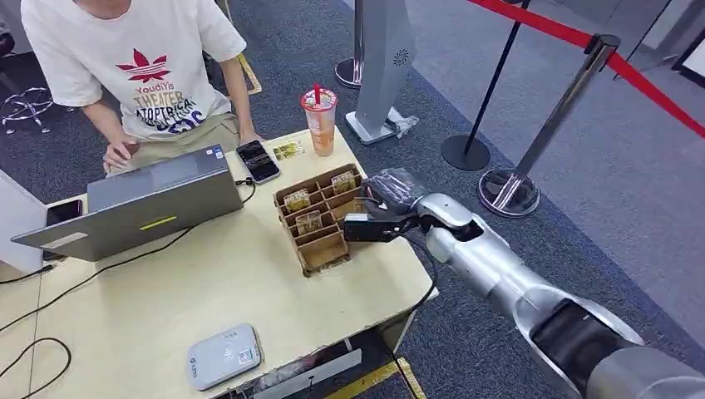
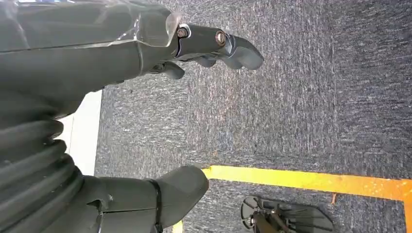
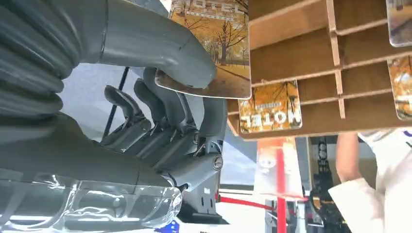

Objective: Pass the card to the sensor for recognition and then transmit it.

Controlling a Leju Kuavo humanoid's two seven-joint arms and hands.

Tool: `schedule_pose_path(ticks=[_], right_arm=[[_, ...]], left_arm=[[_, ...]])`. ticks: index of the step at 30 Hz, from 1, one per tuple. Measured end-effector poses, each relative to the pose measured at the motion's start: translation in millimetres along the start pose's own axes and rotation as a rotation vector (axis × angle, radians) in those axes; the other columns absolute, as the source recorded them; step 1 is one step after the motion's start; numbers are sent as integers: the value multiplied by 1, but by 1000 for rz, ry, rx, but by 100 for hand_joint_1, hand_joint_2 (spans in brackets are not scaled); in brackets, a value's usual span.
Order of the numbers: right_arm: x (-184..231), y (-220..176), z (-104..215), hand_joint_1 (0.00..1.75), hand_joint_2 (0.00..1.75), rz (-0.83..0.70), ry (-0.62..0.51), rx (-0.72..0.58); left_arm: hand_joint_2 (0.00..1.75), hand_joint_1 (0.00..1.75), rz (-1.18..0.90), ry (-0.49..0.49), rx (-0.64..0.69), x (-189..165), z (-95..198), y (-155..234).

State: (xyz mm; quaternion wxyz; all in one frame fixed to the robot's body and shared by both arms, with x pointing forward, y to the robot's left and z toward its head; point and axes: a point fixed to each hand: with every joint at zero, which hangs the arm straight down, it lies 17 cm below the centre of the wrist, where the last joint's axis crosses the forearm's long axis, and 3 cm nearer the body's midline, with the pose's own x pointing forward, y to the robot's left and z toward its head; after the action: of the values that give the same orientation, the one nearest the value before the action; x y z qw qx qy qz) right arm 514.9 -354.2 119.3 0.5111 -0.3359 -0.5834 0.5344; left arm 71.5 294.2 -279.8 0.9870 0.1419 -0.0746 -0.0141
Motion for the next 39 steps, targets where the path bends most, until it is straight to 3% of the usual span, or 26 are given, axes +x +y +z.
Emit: schedule_pose_path(ticks=[26,39], right_arm=[[30,-112,-41,171,175,27,-84,-144],[89,-173,-101,175,175,-95,-154,-209]], left_arm=[[175,0,-23,-15,-8,9,0,-1],[175,0,-41,-26,-19,27,1,-4]])
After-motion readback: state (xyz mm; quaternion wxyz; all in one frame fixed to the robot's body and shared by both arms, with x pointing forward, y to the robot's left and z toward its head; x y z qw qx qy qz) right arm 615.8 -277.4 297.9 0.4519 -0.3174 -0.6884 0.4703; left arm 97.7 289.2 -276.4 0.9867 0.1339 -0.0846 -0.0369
